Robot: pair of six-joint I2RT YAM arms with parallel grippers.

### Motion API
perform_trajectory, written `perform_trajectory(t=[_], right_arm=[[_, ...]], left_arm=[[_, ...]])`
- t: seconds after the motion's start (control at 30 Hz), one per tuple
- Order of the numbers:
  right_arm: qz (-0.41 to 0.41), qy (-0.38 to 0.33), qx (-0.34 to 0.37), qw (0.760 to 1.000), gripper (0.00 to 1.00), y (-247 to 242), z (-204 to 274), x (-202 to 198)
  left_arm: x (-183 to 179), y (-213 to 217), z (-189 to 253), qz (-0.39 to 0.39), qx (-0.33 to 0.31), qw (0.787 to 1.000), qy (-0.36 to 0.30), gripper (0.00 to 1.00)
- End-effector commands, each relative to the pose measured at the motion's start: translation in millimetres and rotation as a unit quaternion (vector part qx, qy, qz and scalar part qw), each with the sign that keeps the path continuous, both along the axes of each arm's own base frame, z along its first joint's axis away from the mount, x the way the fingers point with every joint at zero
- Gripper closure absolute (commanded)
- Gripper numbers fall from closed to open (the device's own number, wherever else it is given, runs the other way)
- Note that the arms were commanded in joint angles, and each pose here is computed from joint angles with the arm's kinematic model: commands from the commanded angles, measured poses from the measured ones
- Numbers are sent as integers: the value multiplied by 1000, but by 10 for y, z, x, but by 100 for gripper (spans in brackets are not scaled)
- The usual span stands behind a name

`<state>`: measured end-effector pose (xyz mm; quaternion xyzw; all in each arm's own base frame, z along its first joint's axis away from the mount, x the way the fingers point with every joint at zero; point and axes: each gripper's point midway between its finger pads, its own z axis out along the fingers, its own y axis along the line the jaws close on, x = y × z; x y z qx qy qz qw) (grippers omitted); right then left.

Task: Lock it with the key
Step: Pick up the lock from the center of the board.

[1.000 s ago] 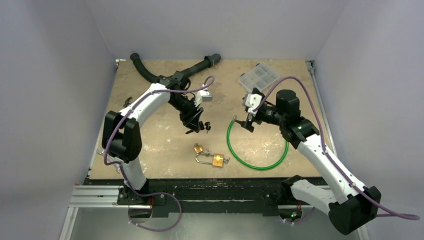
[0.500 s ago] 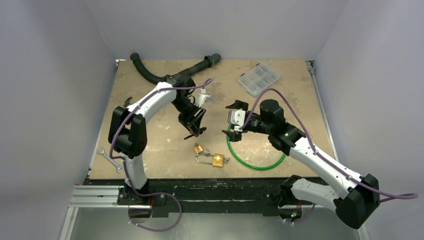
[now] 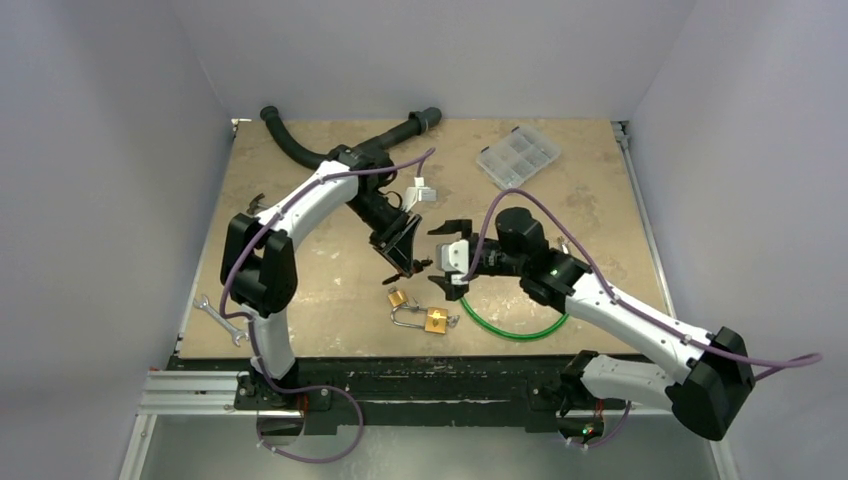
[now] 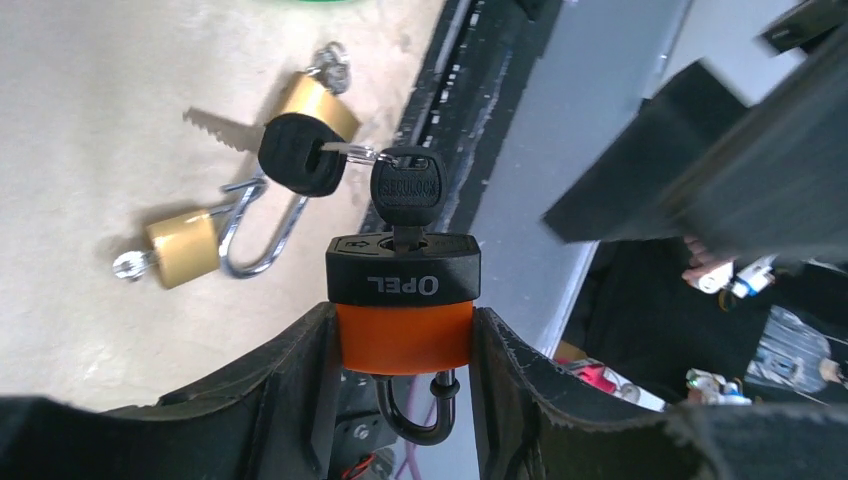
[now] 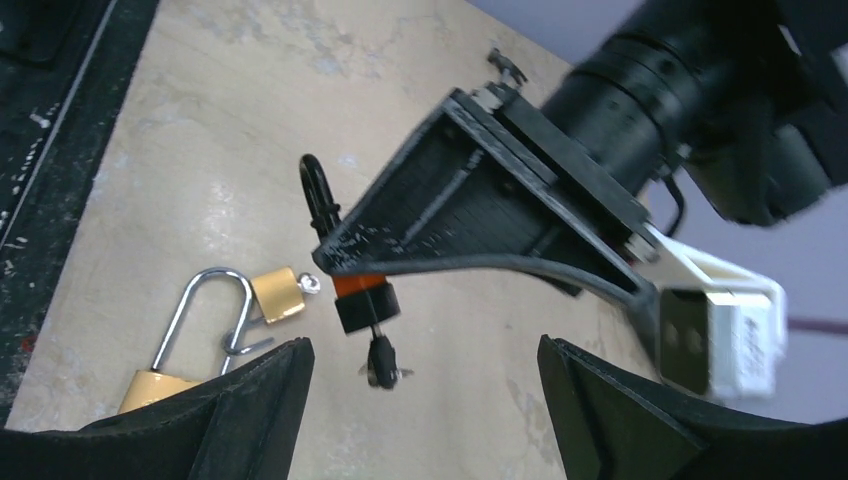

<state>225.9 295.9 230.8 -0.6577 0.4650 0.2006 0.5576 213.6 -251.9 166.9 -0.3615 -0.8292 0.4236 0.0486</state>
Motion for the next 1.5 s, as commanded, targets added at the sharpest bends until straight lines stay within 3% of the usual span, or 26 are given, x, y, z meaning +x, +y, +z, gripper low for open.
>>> perform_trajectory(t=[0.0,0.27,0.53,0.97,1.03,1.1,1.17,1.33,1.47], right_arm=[[51,-34,-11,998,9,176,-96,-130],[85,-49,-13,995,22,295,-212,-225],[117,-68,-10,991,43,278,-233,-359],[122,-89,-29,988,60,251,-275,-343],[119,-91,-29,988,68,250,-268,-331],[117,-91,-27,989,85,254,-242,-320],[105,-83,-24,991,100,255,-210,-294],[65,-49,7,997,100,271,-26,-226],[34,-19,38,999,100,261,141,-203]], left_arm=[[-217,-210,337,-26,-78,996,27,100],[-403,-280,546,-47,-138,989,28,100],[-441,-293,567,-51,-144,988,28,100],[-452,-319,589,-57,-151,987,25,100],[-454,-320,589,-58,-153,986,25,100],[-453,-320,591,-59,-156,986,23,98],[-450,-314,602,-63,-160,985,14,83],[-269,-174,627,-61,-171,982,-50,47],[212,107,870,16,-233,967,-104,8]])
